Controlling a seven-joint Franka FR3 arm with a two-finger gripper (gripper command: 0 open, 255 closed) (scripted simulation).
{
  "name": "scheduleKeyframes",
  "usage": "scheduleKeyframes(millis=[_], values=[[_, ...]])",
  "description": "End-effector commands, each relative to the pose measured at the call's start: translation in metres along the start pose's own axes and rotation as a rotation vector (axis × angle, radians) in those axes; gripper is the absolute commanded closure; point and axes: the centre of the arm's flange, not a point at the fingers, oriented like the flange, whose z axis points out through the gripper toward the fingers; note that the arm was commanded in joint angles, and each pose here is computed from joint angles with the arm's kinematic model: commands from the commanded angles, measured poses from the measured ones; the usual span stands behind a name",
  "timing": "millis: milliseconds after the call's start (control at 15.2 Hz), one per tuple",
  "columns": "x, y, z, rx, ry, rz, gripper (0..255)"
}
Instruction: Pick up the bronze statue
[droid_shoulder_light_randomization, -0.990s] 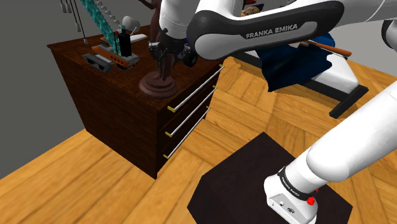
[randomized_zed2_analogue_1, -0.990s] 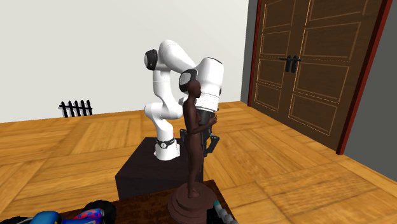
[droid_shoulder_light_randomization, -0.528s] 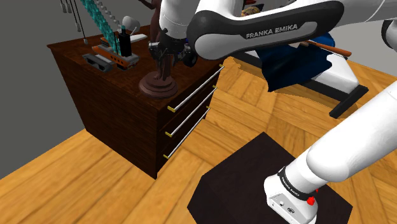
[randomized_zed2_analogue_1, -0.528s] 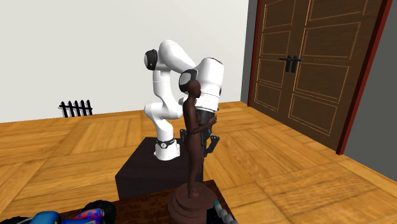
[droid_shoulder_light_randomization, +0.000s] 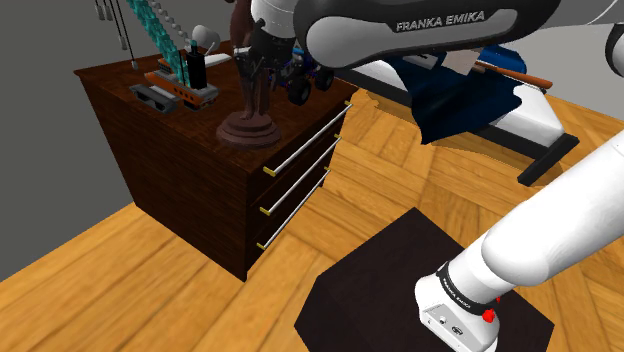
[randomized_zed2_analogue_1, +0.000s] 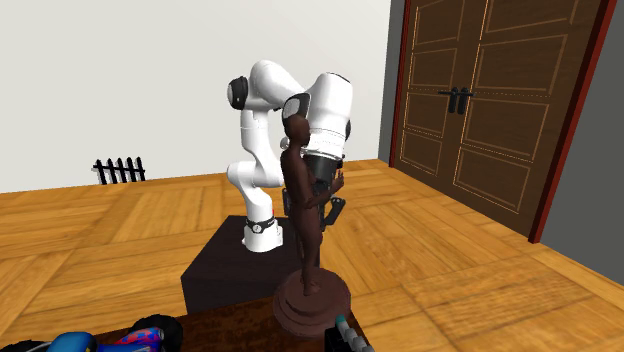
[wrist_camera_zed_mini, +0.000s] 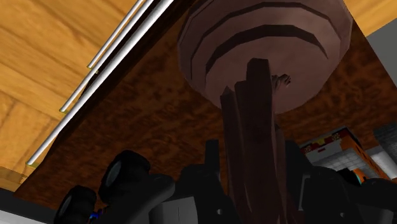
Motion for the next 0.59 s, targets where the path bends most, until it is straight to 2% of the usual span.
scheduleKeyframes(millis=[0, 396, 528], values=[[0.005, 0.0, -0.01, 0.002, 0.003, 0.0, 255], [0.02, -0.001, -0.038, 0.002, 0.003, 0.0, 255], [0.02, -0.001, -0.039, 0.002, 0.003, 0.0, 255]])
